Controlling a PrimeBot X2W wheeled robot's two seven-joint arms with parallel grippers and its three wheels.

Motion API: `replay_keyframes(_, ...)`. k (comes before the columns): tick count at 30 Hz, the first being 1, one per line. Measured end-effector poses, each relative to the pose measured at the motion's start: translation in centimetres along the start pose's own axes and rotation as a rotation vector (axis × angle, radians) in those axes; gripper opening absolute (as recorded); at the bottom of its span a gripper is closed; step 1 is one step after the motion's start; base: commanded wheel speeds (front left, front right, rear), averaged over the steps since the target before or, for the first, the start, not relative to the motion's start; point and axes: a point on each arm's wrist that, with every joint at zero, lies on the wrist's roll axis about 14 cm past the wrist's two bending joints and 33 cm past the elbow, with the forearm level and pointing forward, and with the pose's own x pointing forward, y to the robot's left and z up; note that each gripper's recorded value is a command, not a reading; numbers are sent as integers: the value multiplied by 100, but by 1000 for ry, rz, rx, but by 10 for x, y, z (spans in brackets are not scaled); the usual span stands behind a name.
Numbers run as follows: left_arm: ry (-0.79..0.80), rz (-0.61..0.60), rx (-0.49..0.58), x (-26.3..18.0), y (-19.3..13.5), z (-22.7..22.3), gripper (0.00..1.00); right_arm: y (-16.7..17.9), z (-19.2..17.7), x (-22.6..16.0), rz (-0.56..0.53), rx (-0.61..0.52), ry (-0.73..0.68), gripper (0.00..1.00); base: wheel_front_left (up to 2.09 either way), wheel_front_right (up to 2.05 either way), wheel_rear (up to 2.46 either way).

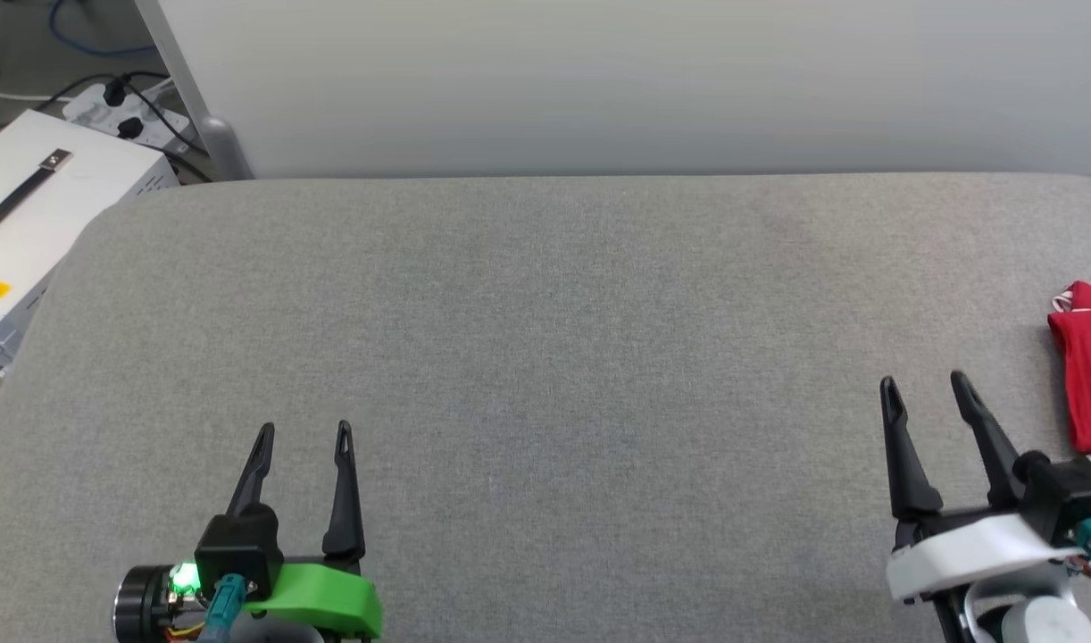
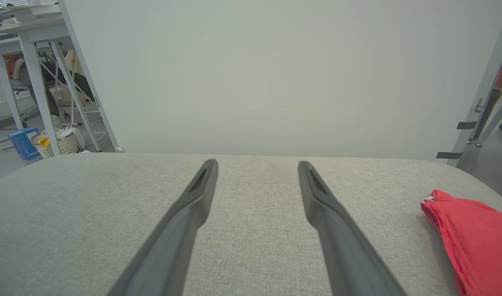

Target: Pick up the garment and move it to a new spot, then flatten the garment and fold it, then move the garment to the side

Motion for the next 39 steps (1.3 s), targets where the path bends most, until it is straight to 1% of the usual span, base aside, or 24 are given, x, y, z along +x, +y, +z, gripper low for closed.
replay_keyframes(10,5,-1,-24,-15,1,0,100,-3,-3,-29,-41,23,16,100,0,0,0)
replay_keyframes(23,26,-6,-32,-18,0,-7,100,0,-7,-34,-35,26,30,100,0,0,0)
replay_keyframes(24,28,-5,-32,-18,0,-7,0,0,-7,-34,-35,26,31,0,0,0,0)
replay_keyframes(39,45,-6,-33,-18,-1,-9,0,0,-10,-34,-34,25,50,0,0,0,0)
